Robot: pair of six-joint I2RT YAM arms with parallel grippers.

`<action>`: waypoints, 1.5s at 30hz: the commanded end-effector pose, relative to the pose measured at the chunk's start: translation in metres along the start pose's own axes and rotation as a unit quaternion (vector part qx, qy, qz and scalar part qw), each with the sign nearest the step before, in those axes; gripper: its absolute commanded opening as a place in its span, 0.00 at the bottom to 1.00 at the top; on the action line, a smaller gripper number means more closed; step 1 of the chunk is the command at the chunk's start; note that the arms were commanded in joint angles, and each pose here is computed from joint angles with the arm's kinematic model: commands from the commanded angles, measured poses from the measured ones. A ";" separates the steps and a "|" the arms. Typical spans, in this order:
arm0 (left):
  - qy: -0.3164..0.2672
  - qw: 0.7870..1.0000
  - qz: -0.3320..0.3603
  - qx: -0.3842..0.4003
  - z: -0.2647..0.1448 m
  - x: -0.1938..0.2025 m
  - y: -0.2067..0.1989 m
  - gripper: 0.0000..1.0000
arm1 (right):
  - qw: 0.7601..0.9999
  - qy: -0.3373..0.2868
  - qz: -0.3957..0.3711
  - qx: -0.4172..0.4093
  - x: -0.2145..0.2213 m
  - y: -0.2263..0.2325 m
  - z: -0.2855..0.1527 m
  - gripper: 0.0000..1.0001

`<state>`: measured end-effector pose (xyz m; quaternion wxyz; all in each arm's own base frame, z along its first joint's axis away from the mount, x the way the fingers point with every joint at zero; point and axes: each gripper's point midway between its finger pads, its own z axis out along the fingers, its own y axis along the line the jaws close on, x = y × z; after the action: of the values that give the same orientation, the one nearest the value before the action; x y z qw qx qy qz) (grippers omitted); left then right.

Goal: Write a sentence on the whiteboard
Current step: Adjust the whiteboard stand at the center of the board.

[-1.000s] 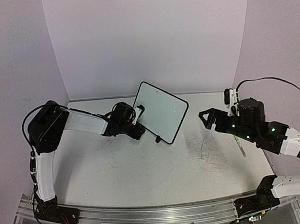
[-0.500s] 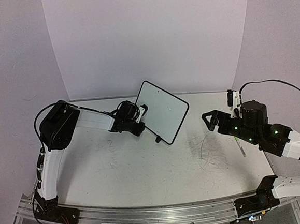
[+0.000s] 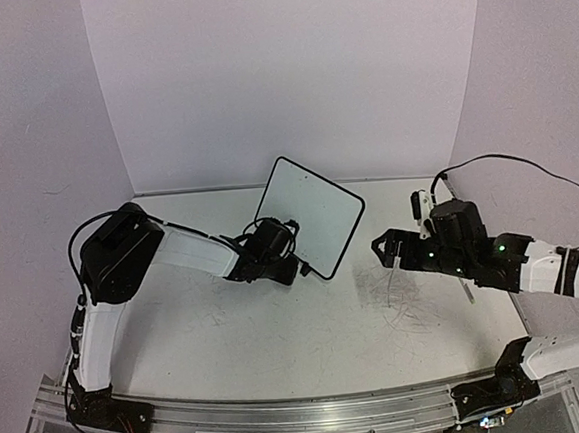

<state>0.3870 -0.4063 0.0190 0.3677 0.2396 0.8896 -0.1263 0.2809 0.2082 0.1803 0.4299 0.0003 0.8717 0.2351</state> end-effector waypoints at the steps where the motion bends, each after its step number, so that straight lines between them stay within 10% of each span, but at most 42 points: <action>1: -0.016 0.998 -0.057 -0.004 -0.032 -0.009 0.003 0.21 | 1.000 -0.015 0.012 -0.021 -0.017 0.029 -0.001 0.98; 7: -0.034 0.998 -0.061 -0.007 -0.076 -0.011 0.017 0.50 | 0.999 0.007 0.028 -0.030 0.000 0.073 0.019 0.98; 12: -0.033 0.990 -0.032 0.135 -0.083 -0.015 -0.029 0.59 | 0.999 -0.011 0.025 -0.024 -0.011 0.099 0.026 0.98; 26: -0.010 0.999 -0.024 0.032 -0.021 -0.037 -0.025 0.23 | 0.994 -0.087 0.056 -0.034 -0.044 0.078 -0.029 0.98; 45: 0.007 0.991 -0.049 0.124 -0.006 -0.035 -0.126 0.15 | 0.992 -0.109 0.061 -0.001 -0.042 0.054 -0.037 0.98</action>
<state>0.3553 -0.4721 0.0263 0.3242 0.2300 0.9010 -0.1738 0.2645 0.2403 0.2497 0.4947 0.0573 0.8240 0.2702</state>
